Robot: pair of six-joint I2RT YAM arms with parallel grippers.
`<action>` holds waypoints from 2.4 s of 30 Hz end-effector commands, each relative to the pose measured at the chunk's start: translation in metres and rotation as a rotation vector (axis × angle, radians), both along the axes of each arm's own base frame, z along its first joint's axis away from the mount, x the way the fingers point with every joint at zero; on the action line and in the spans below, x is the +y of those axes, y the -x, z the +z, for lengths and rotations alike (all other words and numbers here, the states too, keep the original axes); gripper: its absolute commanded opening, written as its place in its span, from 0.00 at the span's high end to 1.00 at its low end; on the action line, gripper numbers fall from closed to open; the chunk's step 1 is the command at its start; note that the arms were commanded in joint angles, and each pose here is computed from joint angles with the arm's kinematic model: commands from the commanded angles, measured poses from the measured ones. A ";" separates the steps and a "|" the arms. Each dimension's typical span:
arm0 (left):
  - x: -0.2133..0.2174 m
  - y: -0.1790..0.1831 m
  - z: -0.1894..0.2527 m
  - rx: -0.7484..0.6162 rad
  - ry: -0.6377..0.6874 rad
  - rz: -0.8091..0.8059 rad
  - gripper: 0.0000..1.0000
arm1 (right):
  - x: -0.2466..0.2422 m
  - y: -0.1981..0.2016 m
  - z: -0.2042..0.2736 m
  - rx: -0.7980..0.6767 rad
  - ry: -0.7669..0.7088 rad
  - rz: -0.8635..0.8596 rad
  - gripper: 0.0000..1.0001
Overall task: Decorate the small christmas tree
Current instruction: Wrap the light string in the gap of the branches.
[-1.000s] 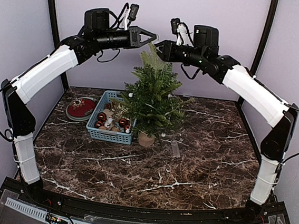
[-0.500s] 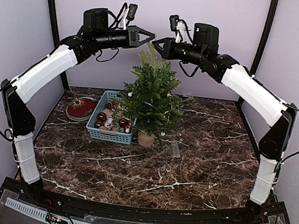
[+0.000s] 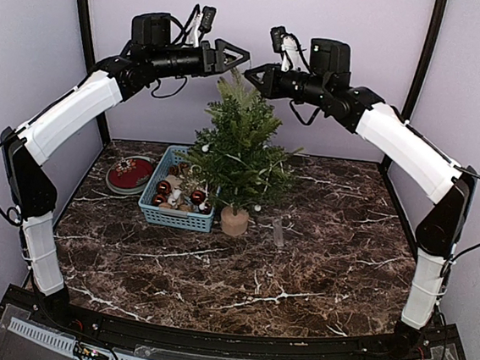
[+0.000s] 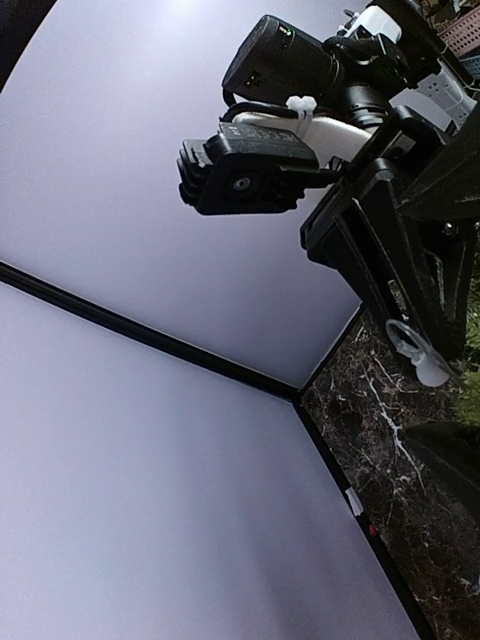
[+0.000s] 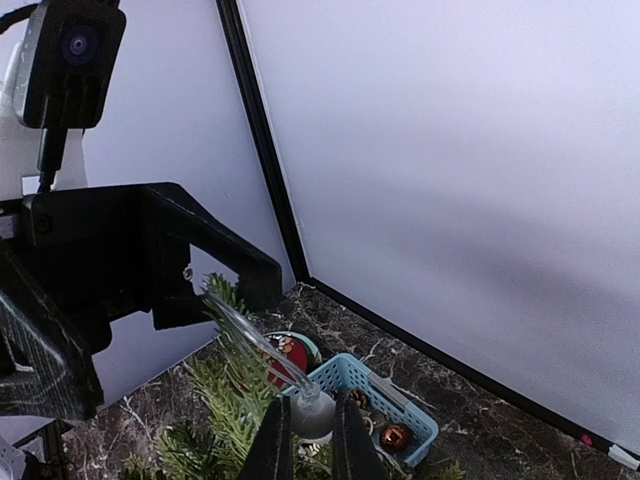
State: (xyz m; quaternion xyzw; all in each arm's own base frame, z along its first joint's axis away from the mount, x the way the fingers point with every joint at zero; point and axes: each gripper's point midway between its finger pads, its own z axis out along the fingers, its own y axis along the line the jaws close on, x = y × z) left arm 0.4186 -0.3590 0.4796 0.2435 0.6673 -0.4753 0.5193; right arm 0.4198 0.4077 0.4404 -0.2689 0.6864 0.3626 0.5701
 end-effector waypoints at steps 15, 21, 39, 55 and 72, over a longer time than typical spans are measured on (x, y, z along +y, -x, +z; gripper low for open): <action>0.036 0.027 0.057 -0.265 -0.136 0.101 0.28 | -0.023 0.017 0.066 -0.126 -0.030 -0.061 1.00; 0.033 0.037 0.050 -0.311 -0.194 0.040 0.44 | -0.015 0.023 0.065 -0.131 -0.016 -0.050 1.00; 0.017 0.042 0.044 -0.335 -0.180 -0.062 0.62 | -0.001 0.033 0.057 -0.131 0.025 -0.003 1.00; 0.010 0.035 0.032 -0.307 -0.194 -0.071 0.85 | 0.005 0.037 0.052 -0.135 0.046 0.015 1.00; 0.006 0.020 0.051 -0.353 -0.113 -0.010 1.00 | -0.010 0.035 0.055 -0.135 0.020 -0.060 0.61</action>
